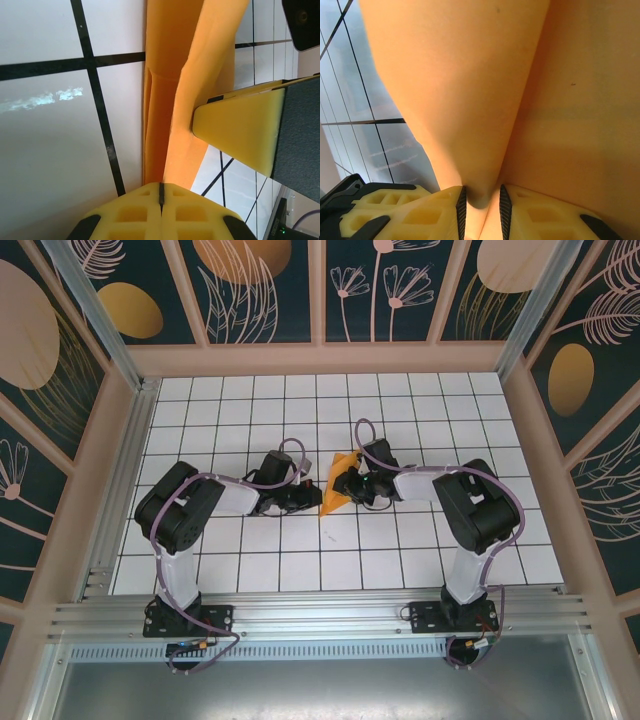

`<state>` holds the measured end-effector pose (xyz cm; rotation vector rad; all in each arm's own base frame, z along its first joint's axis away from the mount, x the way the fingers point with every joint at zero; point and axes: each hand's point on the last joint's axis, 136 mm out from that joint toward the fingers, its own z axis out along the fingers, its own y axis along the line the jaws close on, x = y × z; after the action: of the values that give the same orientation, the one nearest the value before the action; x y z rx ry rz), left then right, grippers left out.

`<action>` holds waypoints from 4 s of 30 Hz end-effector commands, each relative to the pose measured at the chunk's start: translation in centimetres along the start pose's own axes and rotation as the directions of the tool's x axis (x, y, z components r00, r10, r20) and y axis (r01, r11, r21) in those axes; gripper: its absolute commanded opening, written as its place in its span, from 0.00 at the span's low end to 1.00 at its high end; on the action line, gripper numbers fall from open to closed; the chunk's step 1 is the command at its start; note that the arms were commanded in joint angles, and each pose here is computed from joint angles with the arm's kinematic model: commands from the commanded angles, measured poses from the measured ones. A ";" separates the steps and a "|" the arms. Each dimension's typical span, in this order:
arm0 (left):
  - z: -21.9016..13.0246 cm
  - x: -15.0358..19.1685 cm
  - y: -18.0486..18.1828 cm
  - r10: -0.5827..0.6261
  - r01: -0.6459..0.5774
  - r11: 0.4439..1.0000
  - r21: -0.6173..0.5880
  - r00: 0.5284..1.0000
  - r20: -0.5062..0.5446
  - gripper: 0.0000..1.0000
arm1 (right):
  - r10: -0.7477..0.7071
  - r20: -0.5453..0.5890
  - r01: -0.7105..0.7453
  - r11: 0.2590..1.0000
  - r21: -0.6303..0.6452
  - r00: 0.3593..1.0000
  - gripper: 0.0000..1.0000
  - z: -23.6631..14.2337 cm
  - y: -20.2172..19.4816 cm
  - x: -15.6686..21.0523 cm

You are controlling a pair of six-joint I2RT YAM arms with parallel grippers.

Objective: Fold a paper plane with a square sheet of paper (pick it up from the middle)
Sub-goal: Fourth fold the wing at the center of the table.

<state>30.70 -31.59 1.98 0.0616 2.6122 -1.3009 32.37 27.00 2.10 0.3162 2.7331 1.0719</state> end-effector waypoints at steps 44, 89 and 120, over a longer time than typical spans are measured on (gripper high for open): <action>0.2 -0.5 1.5 -0.018 0.017 0.999 -0.046 1.000 -0.012 0.00 | 0.024 -0.075 -0.005 0.970 0.245 0.997 0.36 1.6 -7.7 1.9; -1.0 0.1 -0.9 0.004 -0.002 0.997 -0.073 1.000 0.025 0.26 | 0.076 -0.101 -0.012 0.854 0.520 0.992 0.31 2.6 -12.3 3.5; -0.3 0.2 3.2 0.020 -0.024 0.957 -0.290 1.000 -0.016 0.05 | 0.108 -0.103 -0.040 0.853 0.520 0.989 0.29 2.7 -12.9 4.1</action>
<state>31.11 -30.45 1.43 0.0739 2.7181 -1.0172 34.13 27.83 0.69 0.2653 2.8062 0.8363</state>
